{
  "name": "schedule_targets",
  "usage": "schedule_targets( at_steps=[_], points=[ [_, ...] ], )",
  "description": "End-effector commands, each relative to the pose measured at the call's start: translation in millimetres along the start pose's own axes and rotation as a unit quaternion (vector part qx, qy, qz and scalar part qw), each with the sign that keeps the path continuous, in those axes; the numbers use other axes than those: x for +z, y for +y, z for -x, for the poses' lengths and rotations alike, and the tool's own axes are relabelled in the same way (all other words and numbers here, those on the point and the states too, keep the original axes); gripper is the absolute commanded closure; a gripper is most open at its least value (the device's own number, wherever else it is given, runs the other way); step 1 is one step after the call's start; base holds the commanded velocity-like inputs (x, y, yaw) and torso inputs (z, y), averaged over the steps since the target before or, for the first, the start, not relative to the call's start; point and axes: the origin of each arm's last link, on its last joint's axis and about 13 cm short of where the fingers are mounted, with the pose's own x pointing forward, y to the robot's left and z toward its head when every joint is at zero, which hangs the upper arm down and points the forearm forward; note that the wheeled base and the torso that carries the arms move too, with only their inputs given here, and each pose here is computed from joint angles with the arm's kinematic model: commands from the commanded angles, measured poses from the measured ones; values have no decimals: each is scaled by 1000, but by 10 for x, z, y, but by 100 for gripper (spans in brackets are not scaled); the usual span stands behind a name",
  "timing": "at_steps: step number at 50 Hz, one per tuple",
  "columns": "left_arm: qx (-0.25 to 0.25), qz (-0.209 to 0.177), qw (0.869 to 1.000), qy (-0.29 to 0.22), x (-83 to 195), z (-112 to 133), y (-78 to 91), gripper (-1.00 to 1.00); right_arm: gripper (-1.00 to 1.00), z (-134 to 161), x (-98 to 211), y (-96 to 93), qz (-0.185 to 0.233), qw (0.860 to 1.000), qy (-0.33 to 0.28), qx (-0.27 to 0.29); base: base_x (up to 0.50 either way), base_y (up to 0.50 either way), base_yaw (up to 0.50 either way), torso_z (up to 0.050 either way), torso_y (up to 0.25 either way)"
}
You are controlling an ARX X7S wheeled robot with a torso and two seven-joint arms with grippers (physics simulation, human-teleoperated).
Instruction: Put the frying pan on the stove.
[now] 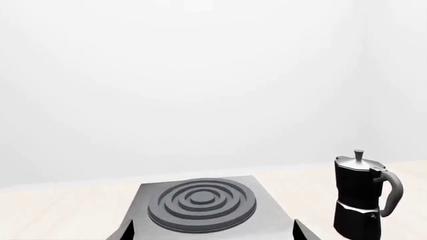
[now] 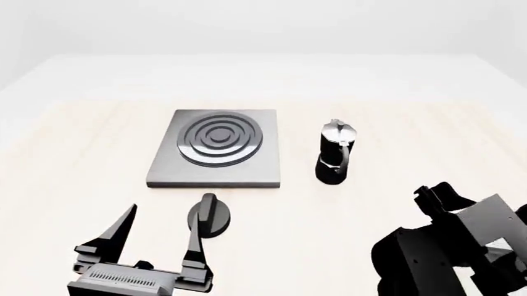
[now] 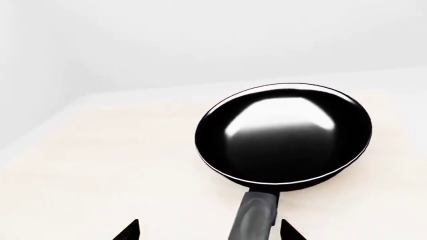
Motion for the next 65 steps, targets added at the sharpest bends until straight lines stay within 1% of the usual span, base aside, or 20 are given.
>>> schedule_targets(
  at_steps=[1, 4, 9, 20, 44, 51, 59, 65],
  points=[
    [2, 2, 1000, 0, 6, -4, 8, -100, -100, -45, -31, 81, 0, 1000, 13, -19, 0, 0, 0, 0, 0],
    [2, 2, 1000, -1, 6, -5, 9, -100, -100, -53, -31, 101, 0, 1000, 16, -17, 0, 0, 0, 0, 0],
    [1, 2, 1000, -1, 3, -8, 7, -100, -100, -88, -31, 98, -2, 999, 21, -27, 0, 0, 0, 0, 0],
    [2, 2, 1000, -1, 1, -12, 8, -100, -100, -208, -54, 159, 2, 999, 25, -42, 0, 0, 0, 0, 0],
    [1, 3, 1000, -1, 7, -11, 9, -100, -100, -315, -81, 98, -2, 997, 36, -72, 0, 0, 0, 0, 0],
    [2, 3, 1000, -1, 10, -10, 10, -100, -100, -365, -160, 97, -1, 995, 52, -86, 0, 0, 0, 0, 0],
    [3, 3, 1000, -1, 11, -12, 12, -100, -100, -413, -200, 114, -3, 993, 68, -101, 0, 0, 0, 0, 0],
    [2, 3, 1000, -1, 10, -12, 8, -100, -100, -418, -203, 166, 9, 992, 69, -106, 0, 0, 0, 0, 0]
  ],
)
